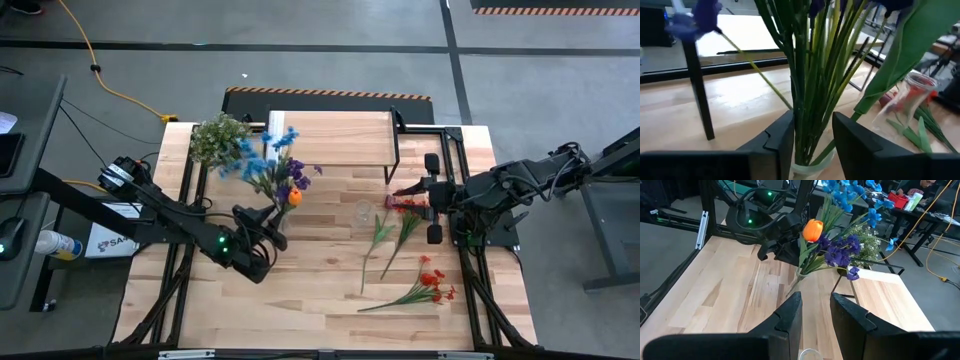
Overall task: Pick and place flowers into a vace then onto a shelf
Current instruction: Put the blue flowers into the left transparent vase
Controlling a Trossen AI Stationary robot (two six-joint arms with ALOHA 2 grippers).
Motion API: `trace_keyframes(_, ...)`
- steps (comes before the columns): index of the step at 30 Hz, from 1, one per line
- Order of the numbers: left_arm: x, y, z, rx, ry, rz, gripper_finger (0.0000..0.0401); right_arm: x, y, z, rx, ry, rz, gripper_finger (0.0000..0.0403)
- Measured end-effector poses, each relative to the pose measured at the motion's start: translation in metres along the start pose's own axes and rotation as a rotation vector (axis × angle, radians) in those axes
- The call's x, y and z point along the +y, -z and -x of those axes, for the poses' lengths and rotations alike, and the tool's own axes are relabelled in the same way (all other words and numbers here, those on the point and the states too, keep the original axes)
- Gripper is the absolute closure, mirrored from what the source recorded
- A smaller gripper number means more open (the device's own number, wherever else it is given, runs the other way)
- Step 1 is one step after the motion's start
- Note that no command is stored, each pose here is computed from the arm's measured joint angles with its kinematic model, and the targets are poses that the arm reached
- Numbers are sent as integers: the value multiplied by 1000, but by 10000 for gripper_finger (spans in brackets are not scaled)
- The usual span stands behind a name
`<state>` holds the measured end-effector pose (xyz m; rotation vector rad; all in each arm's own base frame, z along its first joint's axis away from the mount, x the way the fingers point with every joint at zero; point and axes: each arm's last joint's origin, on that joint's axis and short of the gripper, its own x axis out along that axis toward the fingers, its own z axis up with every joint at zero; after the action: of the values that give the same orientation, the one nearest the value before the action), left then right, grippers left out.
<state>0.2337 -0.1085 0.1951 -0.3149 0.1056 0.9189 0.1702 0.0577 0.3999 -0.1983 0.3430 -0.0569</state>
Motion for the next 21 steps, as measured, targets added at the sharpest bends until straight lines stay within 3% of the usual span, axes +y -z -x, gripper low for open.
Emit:
trace_keyframes(9, -13, -12, 2, 35, 30, -104, 230, 0, 0, 0, 0, -3, 0, 308)
trace_keyframes(21, -11, -11, 2, 43, 25, -128, 215, 0, 0, 0, 1, -7, 0, 308)
